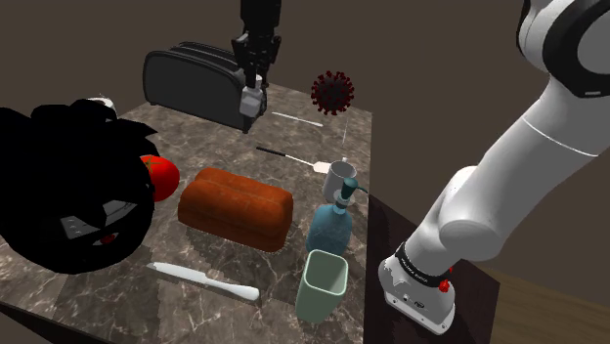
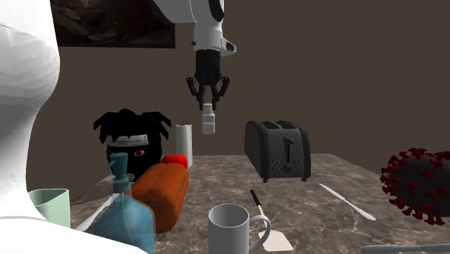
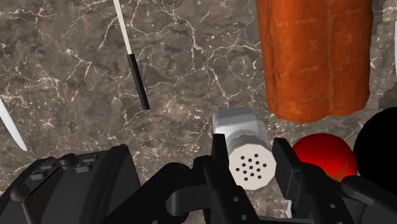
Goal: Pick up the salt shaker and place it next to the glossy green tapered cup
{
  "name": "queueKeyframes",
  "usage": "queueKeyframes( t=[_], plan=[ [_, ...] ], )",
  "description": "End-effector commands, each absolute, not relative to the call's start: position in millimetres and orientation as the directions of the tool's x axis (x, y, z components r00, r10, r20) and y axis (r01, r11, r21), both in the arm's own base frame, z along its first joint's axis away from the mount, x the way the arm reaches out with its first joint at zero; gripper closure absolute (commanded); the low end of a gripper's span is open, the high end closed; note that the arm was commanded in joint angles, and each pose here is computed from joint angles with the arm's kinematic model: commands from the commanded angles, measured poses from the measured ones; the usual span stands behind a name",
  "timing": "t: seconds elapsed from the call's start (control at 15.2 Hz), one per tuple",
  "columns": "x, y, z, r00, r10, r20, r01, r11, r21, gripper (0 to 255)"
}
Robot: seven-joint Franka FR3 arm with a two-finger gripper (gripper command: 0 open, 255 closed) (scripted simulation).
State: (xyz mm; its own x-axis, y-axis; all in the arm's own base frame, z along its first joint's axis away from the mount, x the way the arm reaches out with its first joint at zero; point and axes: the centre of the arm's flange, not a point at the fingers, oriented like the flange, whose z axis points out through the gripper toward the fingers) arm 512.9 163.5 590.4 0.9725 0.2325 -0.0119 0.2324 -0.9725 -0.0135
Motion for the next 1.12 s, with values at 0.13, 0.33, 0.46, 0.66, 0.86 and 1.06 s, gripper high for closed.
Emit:
queueKeyframes(
  t=[0.13,0.33,0.46,0.66,0.86,1.06],
  plan=[
    [468.6,196.2,590.3,0.973,0.231,-0.012,0.231,-0.973,-0.013,255],
    [436.6,219.6,590.3,0.973,0.231,-0.012,0.231,-0.973,-0.013,255],
    [415.4,235.2,590.3,0.973,0.231,-0.012,0.231,-0.973,-0.013,255],
    [383.4,258.6,590.3,0.973,0.231,-0.012,0.231,-0.973,-0.013,255],
    [351.5,282.1,590.4,0.973,0.231,-0.012,0.231,-0.973,-0.013,255],
    [319.6,305.5,590.4,0.973,0.231,-0.012,0.231,-0.973,-0.013,255]
  ],
)
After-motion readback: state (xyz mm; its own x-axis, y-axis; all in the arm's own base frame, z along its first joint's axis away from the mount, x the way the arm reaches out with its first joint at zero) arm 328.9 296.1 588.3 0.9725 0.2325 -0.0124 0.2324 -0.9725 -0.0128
